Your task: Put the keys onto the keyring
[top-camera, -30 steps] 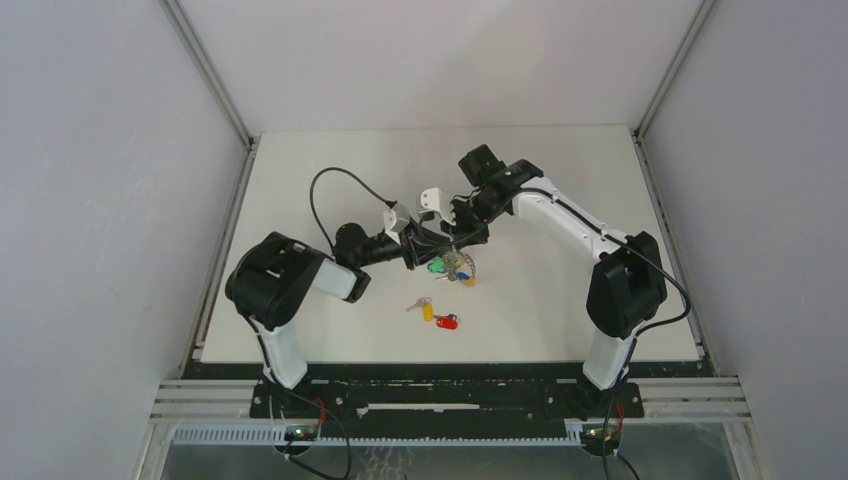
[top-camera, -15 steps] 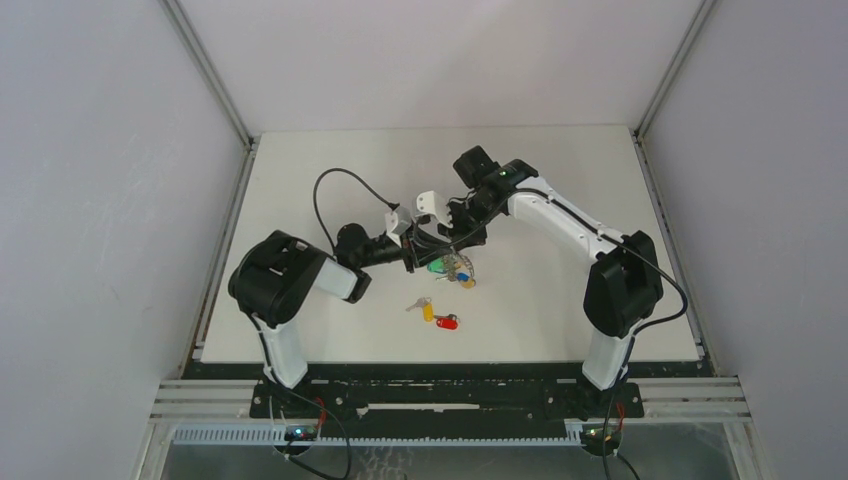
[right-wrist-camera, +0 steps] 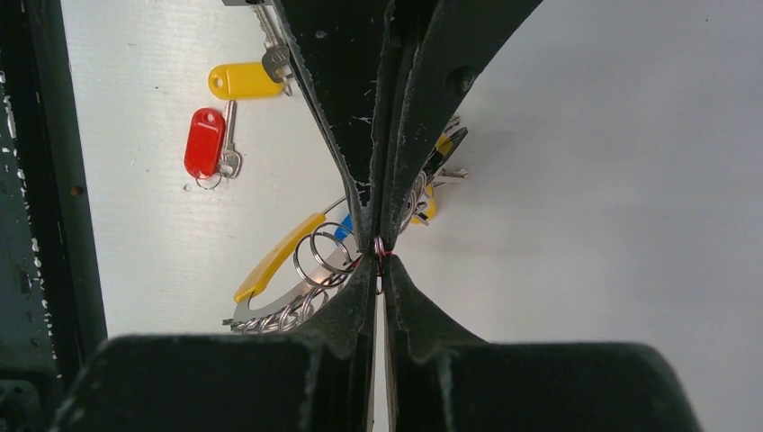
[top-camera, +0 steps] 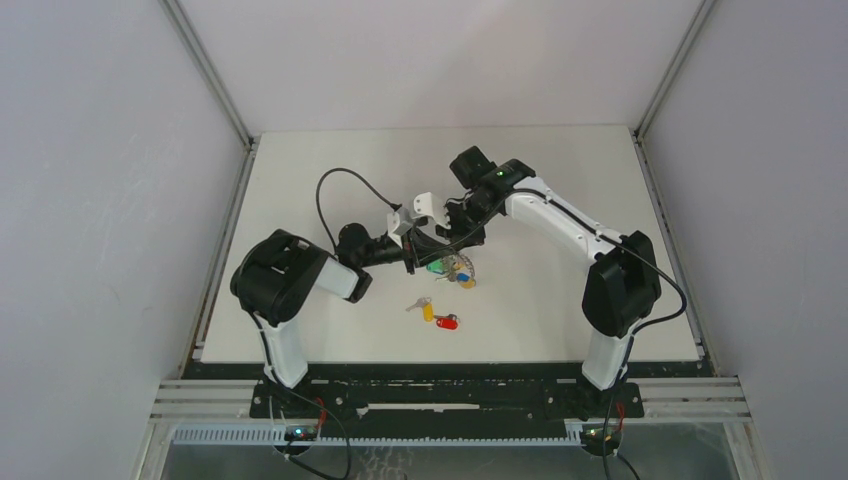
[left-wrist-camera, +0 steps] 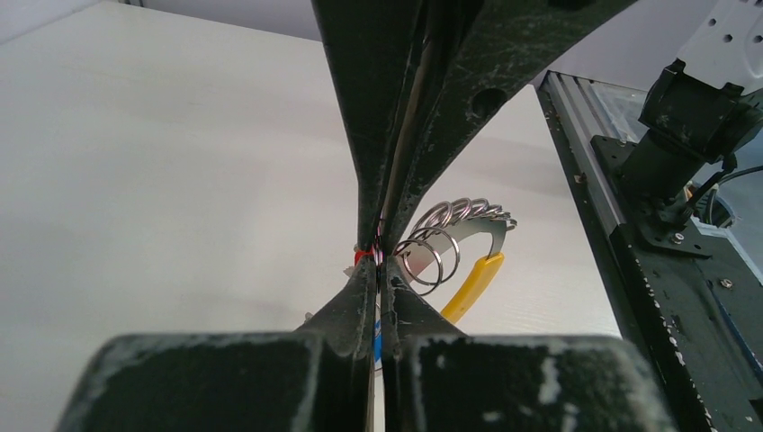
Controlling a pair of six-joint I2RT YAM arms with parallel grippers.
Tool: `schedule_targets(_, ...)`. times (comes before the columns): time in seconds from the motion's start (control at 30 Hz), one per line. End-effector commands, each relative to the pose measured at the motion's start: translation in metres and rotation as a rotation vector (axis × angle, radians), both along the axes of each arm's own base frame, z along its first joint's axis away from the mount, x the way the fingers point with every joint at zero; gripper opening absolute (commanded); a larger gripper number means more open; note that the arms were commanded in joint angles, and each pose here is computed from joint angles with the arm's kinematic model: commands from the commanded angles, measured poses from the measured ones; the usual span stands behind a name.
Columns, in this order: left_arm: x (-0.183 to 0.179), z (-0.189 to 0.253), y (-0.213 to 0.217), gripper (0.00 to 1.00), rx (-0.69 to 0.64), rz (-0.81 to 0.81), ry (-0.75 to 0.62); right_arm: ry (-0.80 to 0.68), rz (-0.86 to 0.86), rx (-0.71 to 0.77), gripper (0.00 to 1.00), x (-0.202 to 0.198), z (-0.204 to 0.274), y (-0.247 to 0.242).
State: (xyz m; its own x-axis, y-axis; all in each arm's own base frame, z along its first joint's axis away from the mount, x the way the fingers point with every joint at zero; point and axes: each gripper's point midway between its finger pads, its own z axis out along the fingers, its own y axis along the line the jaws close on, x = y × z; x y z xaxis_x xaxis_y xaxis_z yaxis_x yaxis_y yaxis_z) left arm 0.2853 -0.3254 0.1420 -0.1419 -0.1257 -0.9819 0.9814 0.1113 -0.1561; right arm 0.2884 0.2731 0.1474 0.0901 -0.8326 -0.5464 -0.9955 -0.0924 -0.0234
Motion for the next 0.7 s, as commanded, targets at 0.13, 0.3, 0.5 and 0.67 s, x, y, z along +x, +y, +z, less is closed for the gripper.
schedule_targets(0.13, 0.006, 0.028, -0.004, 0.00, -0.053, 0.011, -0.092, -0.071, -0.075, 0.118, 0.09, 0.017, 0.034, 0.002)
schedule_targets(0.3, 0.006, 0.034, -0.001, 0.00, -0.061, 0.029, -0.112, -0.062, -0.110, 0.282, 0.21, 0.017, 0.050, -0.013)
schedule_targets(0.5, 0.004, 0.038, -0.001, 0.00, -0.065, 0.029, -0.123, -0.006, -0.100, 0.390, 0.23, 0.016, 0.045, -0.019)
schedule_targets(0.67, 0.004, 0.040, -0.001, 0.00, -0.067, 0.025, -0.127, 0.026, -0.063, 0.429, 0.24, 0.016, 0.040, -0.012)
